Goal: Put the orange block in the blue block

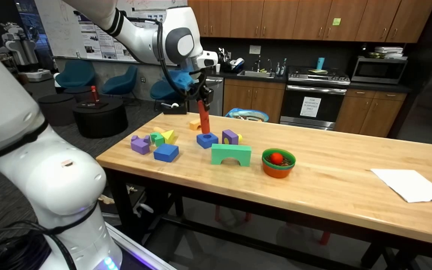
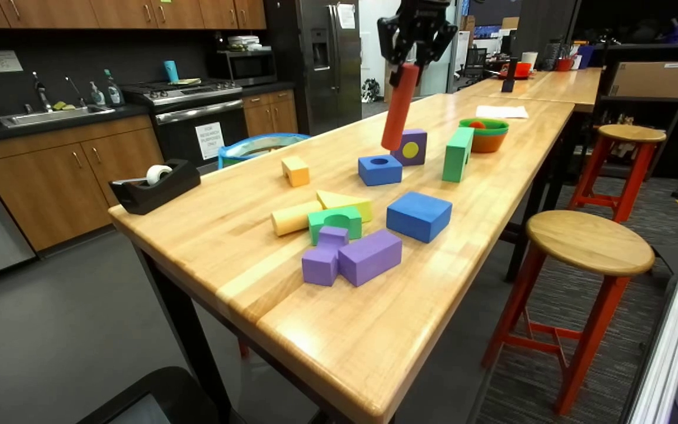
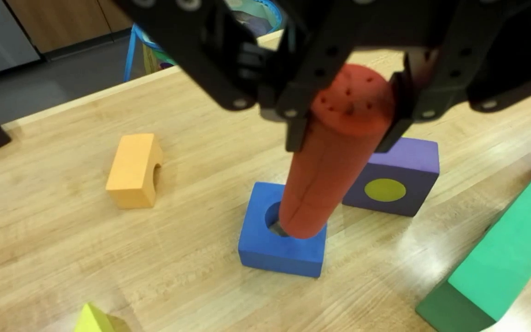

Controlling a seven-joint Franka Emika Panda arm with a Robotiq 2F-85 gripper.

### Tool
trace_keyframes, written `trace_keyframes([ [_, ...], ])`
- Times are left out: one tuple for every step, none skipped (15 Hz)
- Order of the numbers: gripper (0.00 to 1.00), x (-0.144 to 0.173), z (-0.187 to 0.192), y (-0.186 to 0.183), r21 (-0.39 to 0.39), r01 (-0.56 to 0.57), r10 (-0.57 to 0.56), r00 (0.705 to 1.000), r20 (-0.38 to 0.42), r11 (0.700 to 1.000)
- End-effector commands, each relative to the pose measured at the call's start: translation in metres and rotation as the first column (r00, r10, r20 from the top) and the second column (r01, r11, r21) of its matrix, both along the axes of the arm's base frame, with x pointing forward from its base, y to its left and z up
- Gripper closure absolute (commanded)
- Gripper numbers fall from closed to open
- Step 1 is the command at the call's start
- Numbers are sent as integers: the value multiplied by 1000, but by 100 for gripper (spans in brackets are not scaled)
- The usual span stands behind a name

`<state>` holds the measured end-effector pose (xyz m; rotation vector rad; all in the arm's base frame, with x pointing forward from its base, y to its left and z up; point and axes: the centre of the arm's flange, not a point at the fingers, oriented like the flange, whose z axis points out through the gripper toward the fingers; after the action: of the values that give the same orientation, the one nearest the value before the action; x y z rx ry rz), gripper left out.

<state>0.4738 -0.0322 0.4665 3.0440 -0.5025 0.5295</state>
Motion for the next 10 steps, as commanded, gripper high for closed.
trace_keyframes([
  [85,1,-13,1,20,-16,15,1000,24,1000],
  [85,1,-15,2,21,-20,19,999,28,1000],
  [85,2,-17,2,20,-24,23,999,31,1000],
  [85,3,-18,3,21,-27,26,999,35,999],
  [85,3,-19,4,22,-28,27,999,38,999],
  [85,4,-19,4,24,-31,30,999,44,999],
  [85,4,-20,4,24,-32,31,998,48,999],
  [85,4,-20,5,25,-33,31,998,50,999],
  [85,5,-21,6,26,-34,33,998,52,999],
  [85,6,-23,6,27,-35,33,998,53,999],
])
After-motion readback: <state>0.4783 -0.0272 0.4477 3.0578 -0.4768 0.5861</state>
